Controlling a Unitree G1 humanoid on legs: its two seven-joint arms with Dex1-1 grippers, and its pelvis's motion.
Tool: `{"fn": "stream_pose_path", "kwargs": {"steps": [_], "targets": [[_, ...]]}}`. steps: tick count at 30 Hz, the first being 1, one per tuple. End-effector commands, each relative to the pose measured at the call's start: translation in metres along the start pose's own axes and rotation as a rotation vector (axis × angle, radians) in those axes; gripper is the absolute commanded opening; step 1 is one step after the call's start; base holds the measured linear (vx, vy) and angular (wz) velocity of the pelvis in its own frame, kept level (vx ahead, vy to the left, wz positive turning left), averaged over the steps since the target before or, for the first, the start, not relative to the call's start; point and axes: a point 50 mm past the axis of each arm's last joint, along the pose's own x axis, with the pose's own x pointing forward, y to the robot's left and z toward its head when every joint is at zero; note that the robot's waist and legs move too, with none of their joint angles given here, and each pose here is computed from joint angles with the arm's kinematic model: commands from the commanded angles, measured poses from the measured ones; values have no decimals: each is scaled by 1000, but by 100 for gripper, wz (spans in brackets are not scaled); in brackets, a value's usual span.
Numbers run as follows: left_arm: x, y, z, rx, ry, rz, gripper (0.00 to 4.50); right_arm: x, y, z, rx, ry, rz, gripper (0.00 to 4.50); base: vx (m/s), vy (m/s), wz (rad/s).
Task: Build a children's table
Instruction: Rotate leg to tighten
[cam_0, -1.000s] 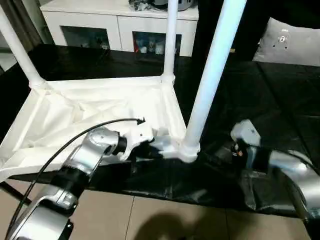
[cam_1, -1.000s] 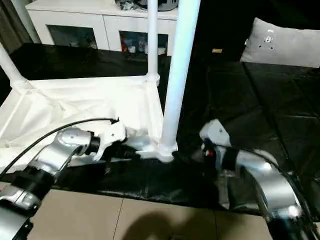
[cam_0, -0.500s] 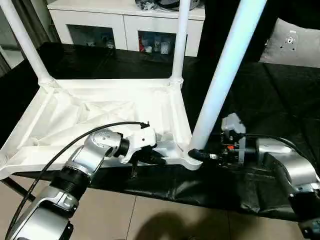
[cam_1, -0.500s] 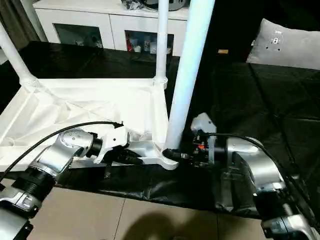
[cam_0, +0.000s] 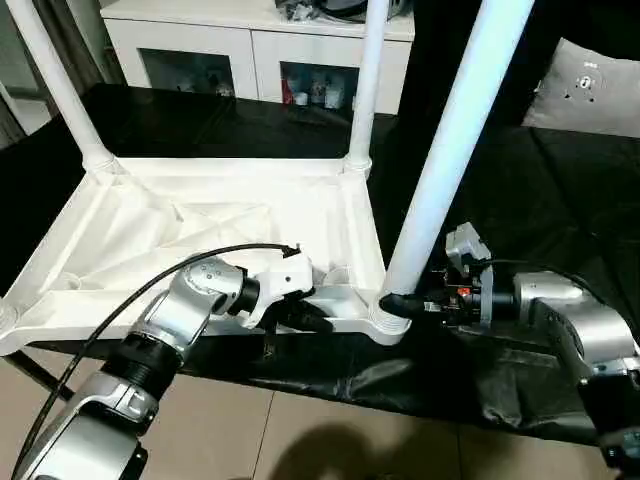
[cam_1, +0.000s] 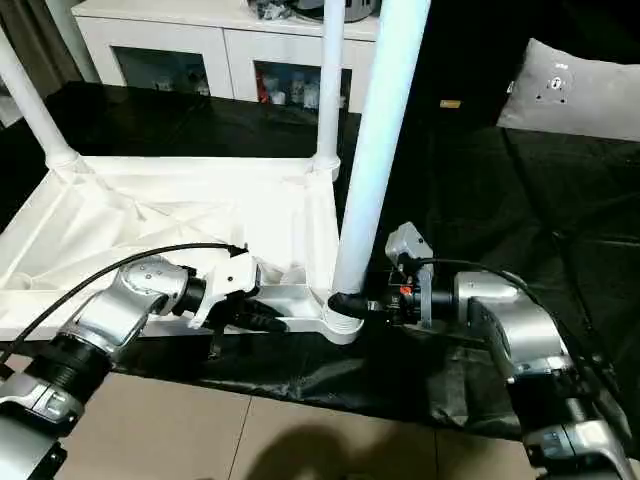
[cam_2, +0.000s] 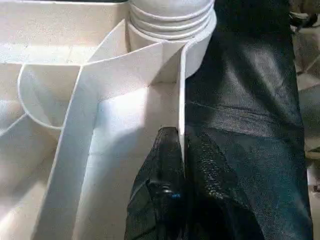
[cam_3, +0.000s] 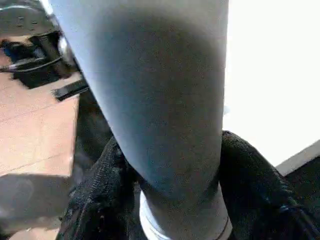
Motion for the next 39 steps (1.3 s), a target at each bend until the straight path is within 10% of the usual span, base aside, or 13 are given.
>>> {"fn": "stream_pose_path", "kwargs": {"steps": [1, 10, 15, 31, 39], "targets": [[14, -5, -5, -53, 10, 15, 0, 17, 6, -5, 18, 35, -12, 201, 0, 0, 0], [51, 18, 32, -171, -83, 310, 0, 64, -15, 5, 185, -11, -481, 197, 0, 0, 0], [60, 19, 42, -139, -86, 341, 0, 69, -16, 13, 162, -85, -497, 271, 0, 0, 0], [23, 11, 9, 108, 9, 87, 0, -10, -20, 10, -49, -22, -191, 413, 0, 0, 0], [10, 3, 3, 164, 17, -88, 0, -28, -13, 13, -114, 43, 48, 354, 0, 0, 0]]}}
